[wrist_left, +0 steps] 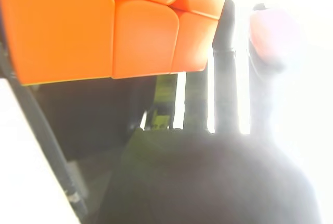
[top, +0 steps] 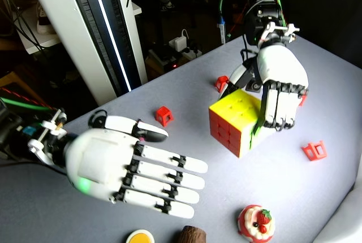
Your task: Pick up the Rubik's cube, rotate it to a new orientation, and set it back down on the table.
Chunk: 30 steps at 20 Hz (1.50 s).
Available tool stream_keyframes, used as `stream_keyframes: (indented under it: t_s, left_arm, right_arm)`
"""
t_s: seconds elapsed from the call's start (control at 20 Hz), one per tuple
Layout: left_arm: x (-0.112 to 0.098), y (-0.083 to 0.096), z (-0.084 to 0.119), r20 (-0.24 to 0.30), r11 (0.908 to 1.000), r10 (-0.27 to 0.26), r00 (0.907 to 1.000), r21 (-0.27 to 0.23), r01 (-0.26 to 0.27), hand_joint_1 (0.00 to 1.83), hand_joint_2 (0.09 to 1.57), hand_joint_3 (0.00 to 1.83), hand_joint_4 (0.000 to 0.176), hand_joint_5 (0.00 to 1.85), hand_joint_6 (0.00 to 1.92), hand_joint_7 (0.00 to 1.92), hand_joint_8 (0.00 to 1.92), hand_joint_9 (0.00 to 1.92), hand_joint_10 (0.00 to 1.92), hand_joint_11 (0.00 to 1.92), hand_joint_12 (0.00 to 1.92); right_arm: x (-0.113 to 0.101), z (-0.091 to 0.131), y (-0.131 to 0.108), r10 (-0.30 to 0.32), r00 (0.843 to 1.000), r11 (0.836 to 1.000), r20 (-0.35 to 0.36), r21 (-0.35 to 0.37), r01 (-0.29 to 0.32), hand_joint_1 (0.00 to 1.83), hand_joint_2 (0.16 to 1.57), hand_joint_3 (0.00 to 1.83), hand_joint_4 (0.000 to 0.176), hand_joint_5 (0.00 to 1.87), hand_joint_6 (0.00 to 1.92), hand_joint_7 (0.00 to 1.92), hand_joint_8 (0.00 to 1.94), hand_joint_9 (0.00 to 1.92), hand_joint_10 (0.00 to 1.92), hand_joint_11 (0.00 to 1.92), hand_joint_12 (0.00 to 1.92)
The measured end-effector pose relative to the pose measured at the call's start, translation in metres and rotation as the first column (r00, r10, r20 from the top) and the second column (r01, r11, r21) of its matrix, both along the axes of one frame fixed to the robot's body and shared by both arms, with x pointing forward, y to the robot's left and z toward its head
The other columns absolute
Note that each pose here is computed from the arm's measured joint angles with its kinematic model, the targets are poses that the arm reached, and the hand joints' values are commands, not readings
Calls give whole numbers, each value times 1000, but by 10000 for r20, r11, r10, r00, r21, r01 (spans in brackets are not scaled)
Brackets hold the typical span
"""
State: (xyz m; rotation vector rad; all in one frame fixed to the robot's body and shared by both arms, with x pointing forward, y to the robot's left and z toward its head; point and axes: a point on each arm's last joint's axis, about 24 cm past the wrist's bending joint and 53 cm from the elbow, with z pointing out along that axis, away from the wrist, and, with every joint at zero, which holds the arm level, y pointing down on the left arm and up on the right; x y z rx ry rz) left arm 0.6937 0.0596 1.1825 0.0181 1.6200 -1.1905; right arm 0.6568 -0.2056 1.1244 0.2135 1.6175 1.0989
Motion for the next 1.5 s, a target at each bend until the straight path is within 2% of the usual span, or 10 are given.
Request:
stream_keyframes:
  t_s: [0.45, 0.6, 0.65, 0.9, 1.0, 1.1, 1.2, 1.35, 1.4, 1.5]
  left_arm:
    - [-25, -8, 39, 1315, 9963, -728, 9886, -360, 781, 1100, 875, 783, 0, 772, 1540, 1355, 1921, 1519, 1921, 1601, 1921]
    - [-27, -10, 44, 1490, 9955, -791, 9857, -400, 859, 1303, 1271, 132, 0, 545, 1262, 609, 1736, 662, 1921, 1122, 1921]
    - [-27, -10, 43, 1477, 9956, -799, 9858, -367, 862, 1285, 1011, 744, 0, 387, 1732, 687, 1808, 848, 1921, 1177, 1921]
    - [-27, -11, 42, 1510, 9958, -820, 9851, -282, 872, 1009, 1358, 277, 0, 351, 1916, 460, 1920, 1212, 1921, 1403, 1921]
    - [-27, -11, 42, 1504, 9958, -819, 9852, -277, 871, 1161, 767, 1272, 0, 671, 1887, 954, 1921, 1318, 1921, 1399, 1921]
    - [-26, -11, 42, 1514, 9962, -792, 9853, -231, 836, 781, 1109, 1018, 0, 560, 1412, 600, 1133, 719, 1242, 722, 1707]
    - [-26, -10, 41, 1462, 9962, -777, 9862, -275, 825, 892, 1112, 742, 0, 518, 1896, 856, 1215, 898, 1403, 830, 1834]
    - [-27, -11, 41, 1532, 9962, -806, 9849, -201, 846, 933, 1043, 1099, 0, 870, 818, 798, 632, 758, 854, 488, 1595]
    - [-26, -10, 42, 1526, 9962, -783, 9852, -265, 833, 1142, 641, 1467, 0, 963, 1542, 986, 1663, 1191, 1699, 1128, 1856]
    - [-26, -10, 43, 1572, 9962, -786, 9844, -242, 834, 1215, 490, 1617, 0, 1072, 1601, 1062, 1869, 1299, 1877, 1329, 1908]
  right_arm:
    - [13, -5, 16, 132, 9993, 9994, 350, 327, -144, 0, 1400, 0, 0, 27, 11, 20, 8, 0, 0, 0, 0]
    - [11, 8, 32, 451, 9958, 9963, 800, 697, -507, 0, 1404, 0, 0, 24, 11, 5, 1, 0, 0, 0, 0]
    - [10, 14, 37, 589, 9932, 9949, 1005, 761, -667, 12, 1389, 0, 0, 61, 28, 18, 7, 0, 0, 0, 0]
    - [5, 26, 54, 1129, 9824, 9896, 1487, 720, -1246, 53, 1382, 0, 0, 42, 29, 0, 0, 0, 0, 0, 0]
    - [1, 30, 60, 1361, 9765, 9867, 1672, 660, -1488, 72, 1388, 0, 0, 50, 37, 0, 0, 0, 0, 0, 0]
    - [-2, 31, 65, 1562, 9720, 9842, 1753, 559, -1682, 126, 1381, 0, 0, 16, 25, 0, 0, 0, 0, 0, 0]
    - [-5, 30, 69, 1777, 9676, 9812, 1793, 432, -1882, 112, 1380, 0, 0, 0, 0, 0, 0, 0, 0, 0, 0]
    - [-7, 31, 72, 1897, 9642, 9791, 1851, 374, -1998, 8, 1391, 2, 0, 0, 0, 0, 0, 0, 0, 0, 0]
    - [-7, 31, 73, 1906, 9641, 9789, 1849, 375, -2007, 6, 1402, 7, 0, 0, 0, 0, 0, 0, 0, 0, 0]
    - [-9, 30, 75, 1970, 9631, 9777, 1835, 367, -2070, 52, 1394, 2, 0, 0, 0, 0, 0, 0, 0, 0, 0]
